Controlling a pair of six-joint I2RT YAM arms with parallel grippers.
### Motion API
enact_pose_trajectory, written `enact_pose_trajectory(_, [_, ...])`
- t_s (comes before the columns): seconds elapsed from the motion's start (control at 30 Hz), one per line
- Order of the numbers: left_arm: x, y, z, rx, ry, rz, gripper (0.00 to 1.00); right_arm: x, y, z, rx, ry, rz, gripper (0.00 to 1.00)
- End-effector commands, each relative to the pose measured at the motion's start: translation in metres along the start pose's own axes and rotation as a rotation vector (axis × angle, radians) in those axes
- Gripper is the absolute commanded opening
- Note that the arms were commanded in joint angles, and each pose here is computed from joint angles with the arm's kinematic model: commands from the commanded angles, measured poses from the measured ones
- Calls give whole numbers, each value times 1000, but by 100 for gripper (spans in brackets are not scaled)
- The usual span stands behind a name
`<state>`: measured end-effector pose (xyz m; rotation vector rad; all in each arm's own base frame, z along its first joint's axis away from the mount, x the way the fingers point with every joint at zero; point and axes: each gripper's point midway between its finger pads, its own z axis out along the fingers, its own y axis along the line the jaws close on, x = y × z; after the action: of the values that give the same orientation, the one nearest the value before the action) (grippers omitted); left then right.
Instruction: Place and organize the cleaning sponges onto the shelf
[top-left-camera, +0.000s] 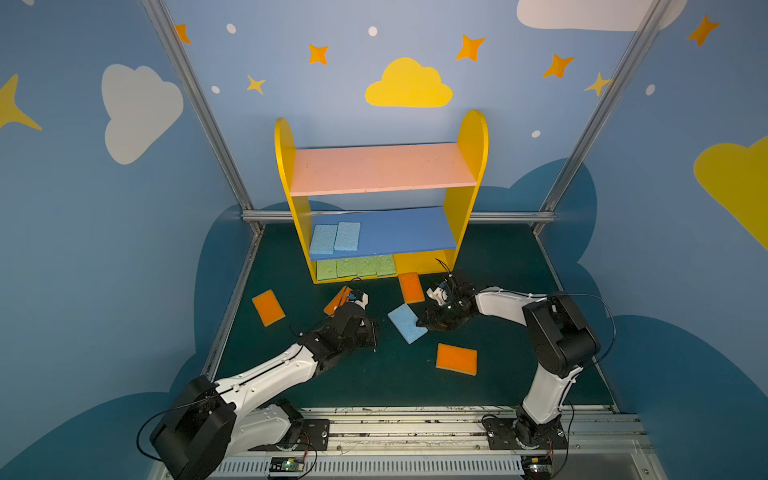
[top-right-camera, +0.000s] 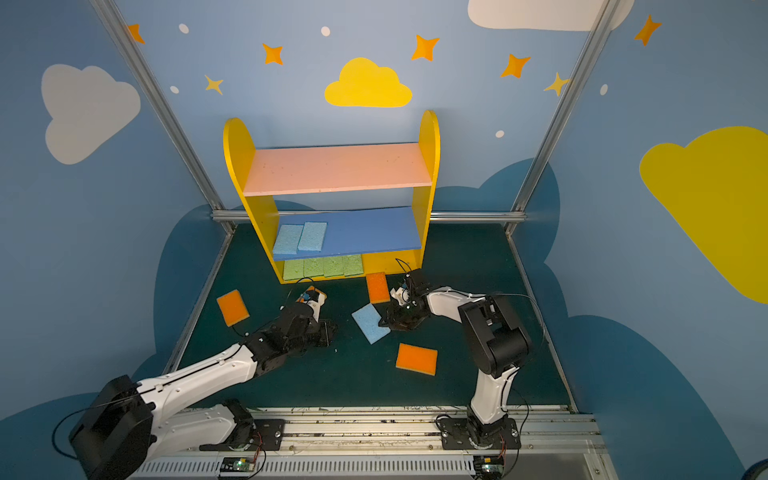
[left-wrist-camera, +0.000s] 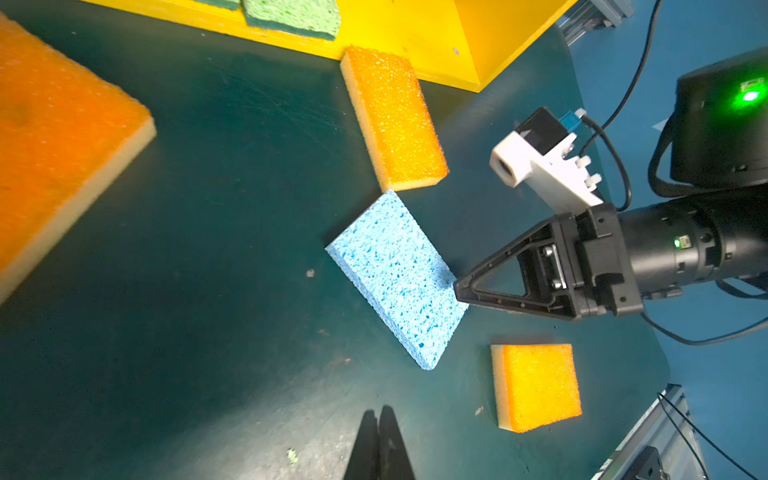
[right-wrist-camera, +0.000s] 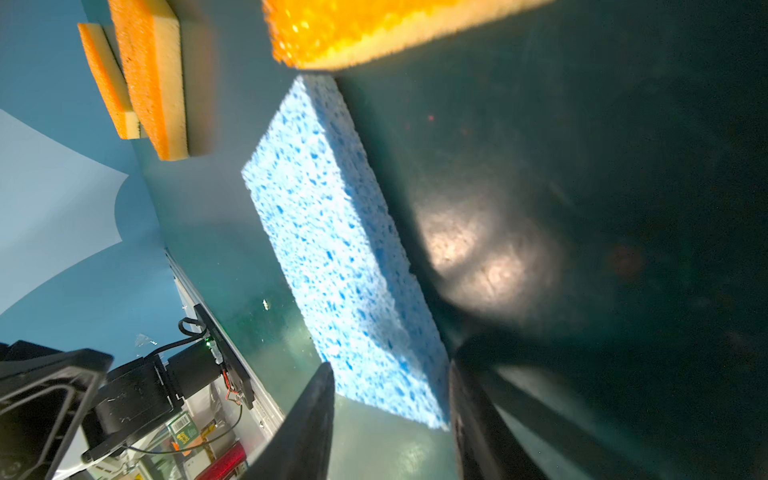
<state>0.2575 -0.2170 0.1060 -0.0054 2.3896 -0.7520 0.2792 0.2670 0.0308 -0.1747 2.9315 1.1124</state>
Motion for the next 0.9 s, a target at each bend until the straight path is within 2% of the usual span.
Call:
enact_pose_trajectory(0.0, [1,8,-5,-18,-6,2,7,0,4,4,-8,6,3,37])
enact_pose_trajectory(0.03, [1,9,-6,-18,-10,1,7,0,4,4,-9,6,5,31])
enact_pose_trajectory(0.13, [-1,10,-10,-18,-21,-2,7,-3,7,2,-13,-4,9,2])
enact_pose_trajectory(0.3, [-6,14,-22,-29,-45,1,7,-13,29,-18,-48,-78,-28,0])
enact_pose_trajectory(0.43, [-9,22,-34,-37,-96,-6,10,-20,50,-34,-72,-86,-69,0])
enact_pose_trajectory(0.47, [-9,23,-36,-35,-106,-9,10,-20,52,-35,-67,-75,-73,1])
enact_pose_trajectory(0.57, [-7,27,-41,-37,-109,-15,11,-18,47,-38,-27,-70,-95,34])
enact_pose_trajectory(0.63, [-4,30,-42,-43,-108,-17,13,-13,40,-34,-10,-59,-104,46])
enact_pose_trajectory(0.73, [-2,34,-44,-49,-112,-23,18,-4,28,-25,16,-39,-107,54])
enact_pose_trajectory(0.87, [-3,35,-45,-51,-117,-24,23,1,18,-10,70,-14,-103,56])
